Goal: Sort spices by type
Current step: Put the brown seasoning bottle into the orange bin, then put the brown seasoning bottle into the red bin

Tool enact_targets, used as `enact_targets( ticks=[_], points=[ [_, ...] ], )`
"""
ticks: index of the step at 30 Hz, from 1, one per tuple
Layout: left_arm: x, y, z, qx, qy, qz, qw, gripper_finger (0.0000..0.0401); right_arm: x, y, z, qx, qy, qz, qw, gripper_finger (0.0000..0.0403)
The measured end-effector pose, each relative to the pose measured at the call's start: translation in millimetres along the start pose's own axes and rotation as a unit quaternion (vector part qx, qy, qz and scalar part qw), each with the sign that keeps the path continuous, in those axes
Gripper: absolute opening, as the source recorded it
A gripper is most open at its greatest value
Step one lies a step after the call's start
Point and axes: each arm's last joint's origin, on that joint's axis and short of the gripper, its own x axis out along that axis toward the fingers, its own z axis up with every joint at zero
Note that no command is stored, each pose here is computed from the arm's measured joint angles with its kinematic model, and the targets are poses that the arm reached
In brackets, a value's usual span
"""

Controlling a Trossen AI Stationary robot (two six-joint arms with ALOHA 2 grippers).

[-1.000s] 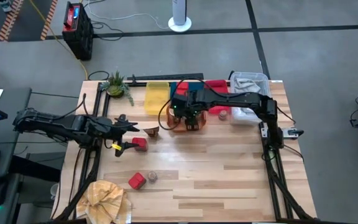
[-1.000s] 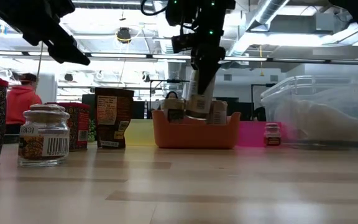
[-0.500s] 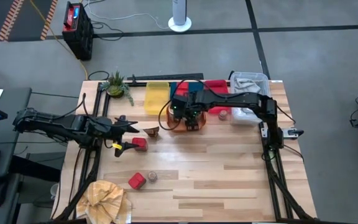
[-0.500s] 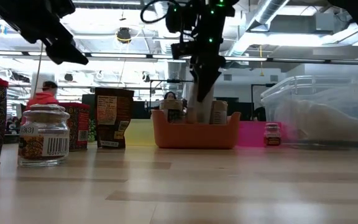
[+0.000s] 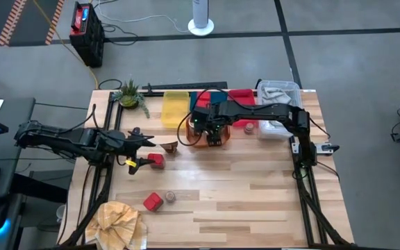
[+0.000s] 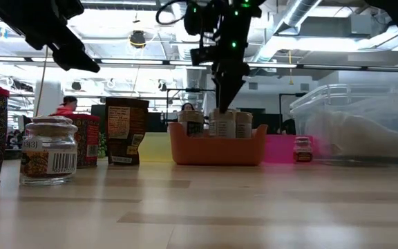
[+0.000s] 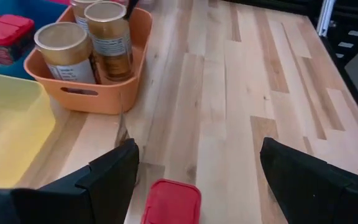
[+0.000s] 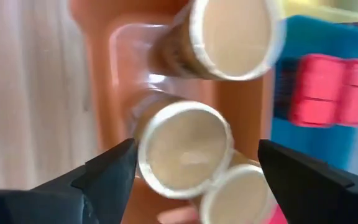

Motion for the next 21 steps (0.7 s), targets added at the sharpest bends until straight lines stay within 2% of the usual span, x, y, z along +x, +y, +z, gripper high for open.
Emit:
enact_targets(
  ticks=[5,8,14,21],
  points=[
    [0.0,0.3,-0.1,0.0,0.0,0.005,1.0,0.0322,-27.0,4.7,6.6,-0.01,-0.001,-0.036,0.999,0.0361],
    [0.0,0.3,-1.1,-0.008,0.005,0.005,1.0,0.0322,-33.5,13.6,-0.2,-0.023,0.042,-0.033,0.998,0.0358],
    [-0.3,0.0,-4.6,-0.008,0.023,0.003,1.0,0.0322,-31.3,14.7,-23.6,0.021,0.154,-0.018,0.988,0.0349],
    [-0.5,0.4,-6.0,-0.001,0.03,0.005,1.0,0.0322,-15.8,-2.1,-43.0,0.044,0.184,-0.013,0.982,0.0338]
  ],
)
